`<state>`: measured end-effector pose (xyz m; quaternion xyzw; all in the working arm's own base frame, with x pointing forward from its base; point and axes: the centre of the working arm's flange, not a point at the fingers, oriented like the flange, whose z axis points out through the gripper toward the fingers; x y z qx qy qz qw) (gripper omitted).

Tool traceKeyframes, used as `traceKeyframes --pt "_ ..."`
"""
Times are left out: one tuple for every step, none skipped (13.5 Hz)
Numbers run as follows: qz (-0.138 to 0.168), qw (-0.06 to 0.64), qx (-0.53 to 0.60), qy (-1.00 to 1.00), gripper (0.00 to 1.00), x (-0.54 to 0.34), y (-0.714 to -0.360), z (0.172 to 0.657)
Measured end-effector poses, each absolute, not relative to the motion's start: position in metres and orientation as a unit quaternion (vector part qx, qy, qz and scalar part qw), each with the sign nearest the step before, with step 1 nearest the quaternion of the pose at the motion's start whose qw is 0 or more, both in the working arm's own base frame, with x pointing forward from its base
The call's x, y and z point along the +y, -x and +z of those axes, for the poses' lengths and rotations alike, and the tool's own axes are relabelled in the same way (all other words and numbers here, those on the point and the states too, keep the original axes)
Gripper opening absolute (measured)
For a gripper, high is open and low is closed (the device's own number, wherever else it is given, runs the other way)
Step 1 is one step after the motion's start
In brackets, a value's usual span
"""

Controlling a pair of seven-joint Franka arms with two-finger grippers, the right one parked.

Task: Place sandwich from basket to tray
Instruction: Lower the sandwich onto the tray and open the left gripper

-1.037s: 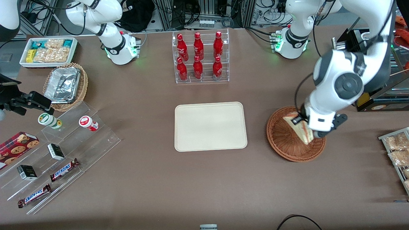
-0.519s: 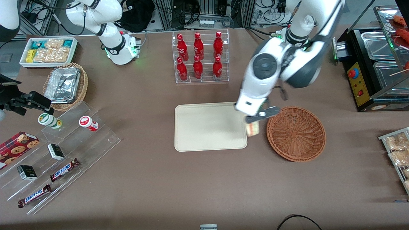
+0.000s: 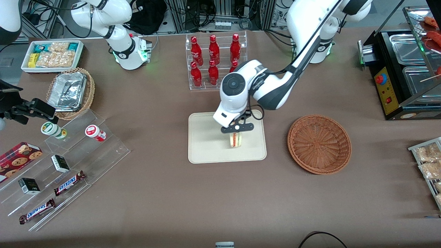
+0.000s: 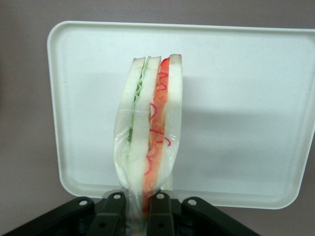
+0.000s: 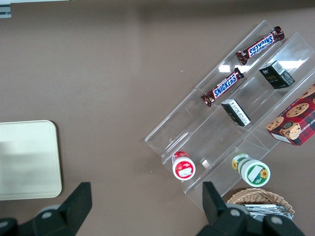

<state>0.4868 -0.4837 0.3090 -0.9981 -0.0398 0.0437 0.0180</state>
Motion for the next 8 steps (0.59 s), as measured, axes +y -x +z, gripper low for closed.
traceKeyframes --pt "0.045 0.016 -0.038 0.998 0.15 -0.490 -0.488 0.303" --pt "0.047 0.014 -0.037 0.998 0.15 -0.495 -0.490 0.298" --pt "0.049 0.012 -0.036 0.998 0.15 -0.500 -0.493 0.293" --pt "0.051 0.011 -0.035 0.998 0.15 -0.504 -0.493 0.287" --pt "0.054 0.011 -0.034 0.998 0.15 -0.507 -0.493 0.282" --pt "0.056 0.012 -0.034 0.998 0.15 -0.509 -0.493 0.275" --pt "0.057 0.009 -0.034 0.998 0.15 -0.511 -0.494 0.269" --pt "0.058 0.008 -0.034 0.998 0.15 -0.512 -0.494 0.262"
